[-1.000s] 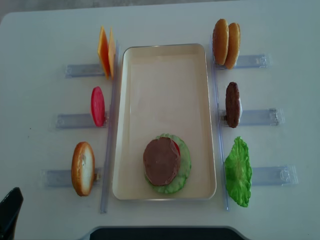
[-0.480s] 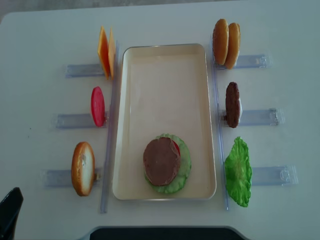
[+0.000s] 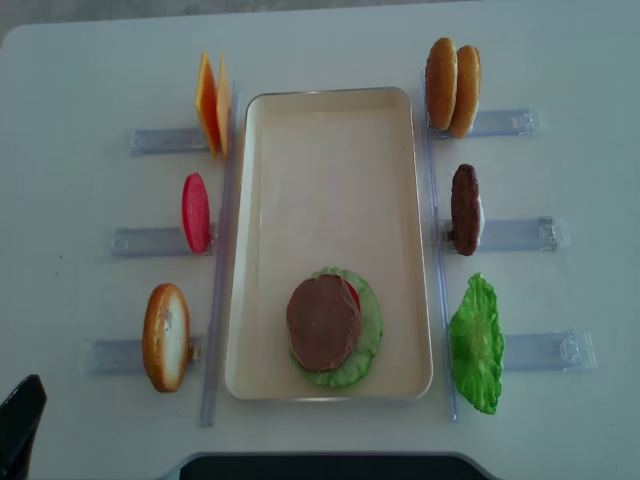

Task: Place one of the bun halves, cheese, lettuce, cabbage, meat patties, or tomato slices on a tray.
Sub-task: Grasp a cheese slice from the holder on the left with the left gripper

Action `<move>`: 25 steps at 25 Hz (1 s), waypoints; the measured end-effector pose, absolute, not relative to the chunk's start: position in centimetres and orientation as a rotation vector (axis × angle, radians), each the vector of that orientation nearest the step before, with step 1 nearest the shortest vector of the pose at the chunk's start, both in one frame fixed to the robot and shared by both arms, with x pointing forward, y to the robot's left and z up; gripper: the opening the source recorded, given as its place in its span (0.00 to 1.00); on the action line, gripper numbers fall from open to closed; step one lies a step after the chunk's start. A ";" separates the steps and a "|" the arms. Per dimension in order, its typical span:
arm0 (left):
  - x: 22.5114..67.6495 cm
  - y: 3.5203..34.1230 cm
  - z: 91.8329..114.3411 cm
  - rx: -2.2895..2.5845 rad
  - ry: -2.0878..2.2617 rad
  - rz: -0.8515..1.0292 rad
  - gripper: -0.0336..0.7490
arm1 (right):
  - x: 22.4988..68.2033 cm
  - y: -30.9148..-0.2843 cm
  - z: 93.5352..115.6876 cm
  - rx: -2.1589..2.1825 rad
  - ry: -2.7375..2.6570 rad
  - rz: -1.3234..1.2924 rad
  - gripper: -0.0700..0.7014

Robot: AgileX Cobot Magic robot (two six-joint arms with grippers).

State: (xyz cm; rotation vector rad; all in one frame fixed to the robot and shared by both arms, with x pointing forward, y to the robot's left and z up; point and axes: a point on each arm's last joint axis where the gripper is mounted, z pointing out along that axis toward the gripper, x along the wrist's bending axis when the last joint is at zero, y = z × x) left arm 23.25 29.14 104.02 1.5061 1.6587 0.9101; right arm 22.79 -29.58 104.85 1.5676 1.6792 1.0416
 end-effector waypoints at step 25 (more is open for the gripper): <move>30.0 30.5 111.5 1.636 1.843 0.747 0.78 | 22.8 -29.6 104.8 1.568 1.679 1.042 0.79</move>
